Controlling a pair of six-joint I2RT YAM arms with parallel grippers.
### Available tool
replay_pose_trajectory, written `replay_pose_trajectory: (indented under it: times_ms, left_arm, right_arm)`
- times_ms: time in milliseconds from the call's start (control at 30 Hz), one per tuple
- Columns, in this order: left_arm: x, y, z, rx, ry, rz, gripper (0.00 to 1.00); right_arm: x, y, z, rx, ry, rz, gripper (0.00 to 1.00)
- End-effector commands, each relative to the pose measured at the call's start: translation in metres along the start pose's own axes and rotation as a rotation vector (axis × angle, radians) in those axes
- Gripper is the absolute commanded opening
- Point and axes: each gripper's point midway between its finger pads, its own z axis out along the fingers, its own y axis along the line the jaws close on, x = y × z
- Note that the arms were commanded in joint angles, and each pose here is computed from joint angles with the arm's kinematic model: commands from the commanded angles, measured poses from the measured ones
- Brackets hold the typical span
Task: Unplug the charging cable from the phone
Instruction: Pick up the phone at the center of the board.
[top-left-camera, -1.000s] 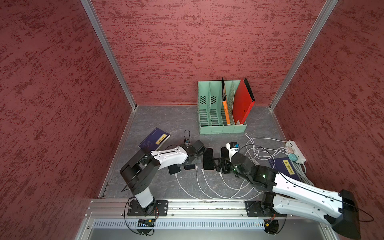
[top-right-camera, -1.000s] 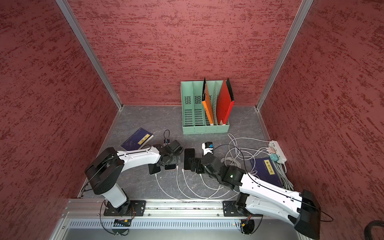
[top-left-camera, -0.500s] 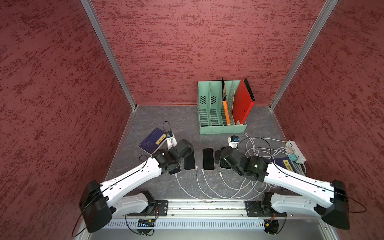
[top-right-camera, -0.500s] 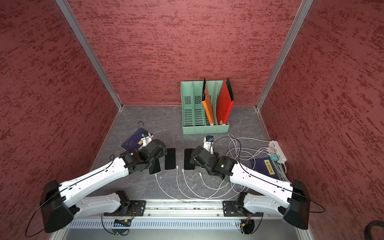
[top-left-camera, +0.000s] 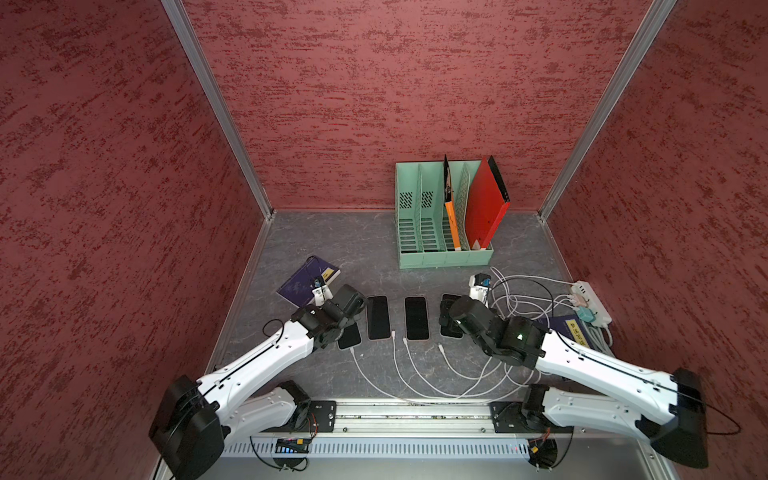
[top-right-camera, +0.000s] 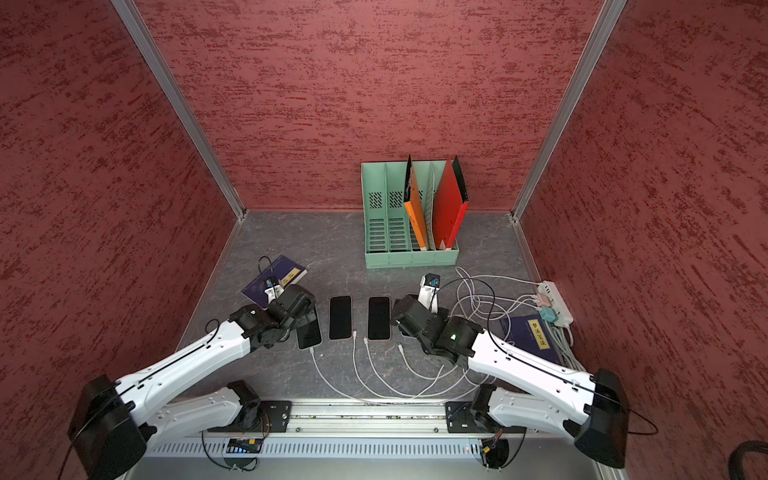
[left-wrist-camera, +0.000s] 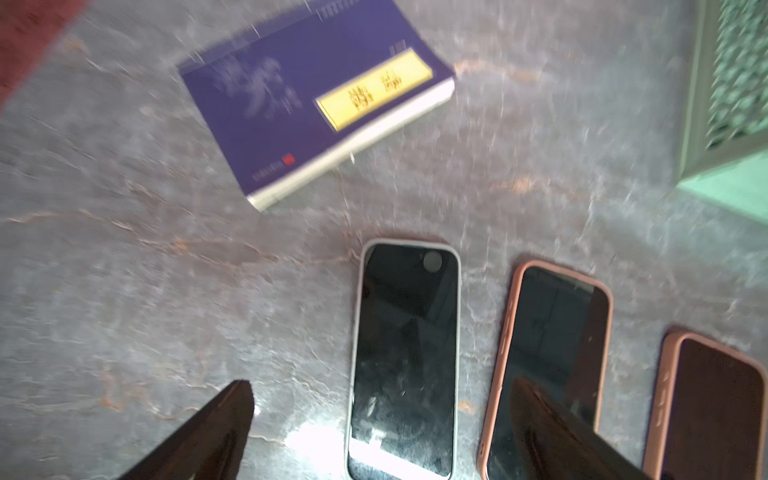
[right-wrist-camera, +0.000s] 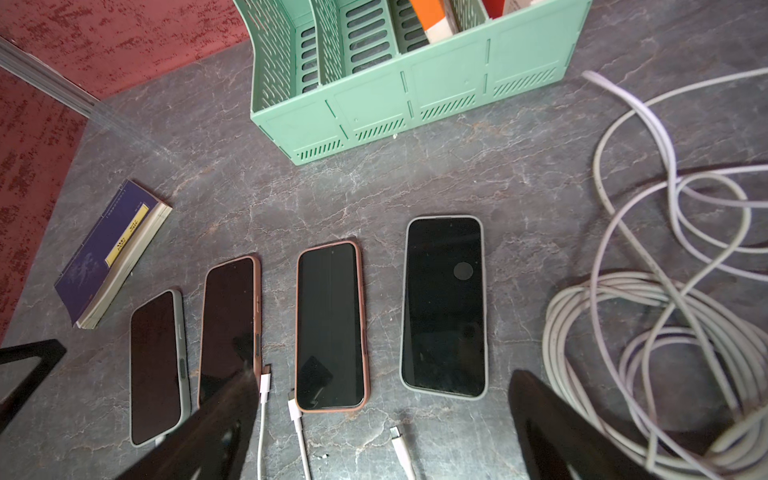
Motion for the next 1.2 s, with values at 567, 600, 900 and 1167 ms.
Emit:
replay_pose_trajectory:
  times_ms: [567,600,900,1167]
  left_arm:
    - [0.038,-0.023,0.055,0.026,0.298,0.067,1.0]
    - [0.039,-0.023,0.056,0.028,0.301,0.068,1.0]
    - [0.048,-0.024,0.067,-0.018,0.333,0.124,1.0]
    - [0.057,-0.018,0.069,-0.08,0.36,0.171,1.0]
  right_arm:
    - [0.03,0.043,0.018,-0.161,0.15,-0.059,0.98]
    - [0.031,0.045,0.017,-0.177,0.151,-0.058,0.98]
    - [0.039,0.045,0.02,-0.203,0.166,-0.057,0.98]
    - [0.04,0.046,0.02,-0.217,0.165,-0.05,0.98]
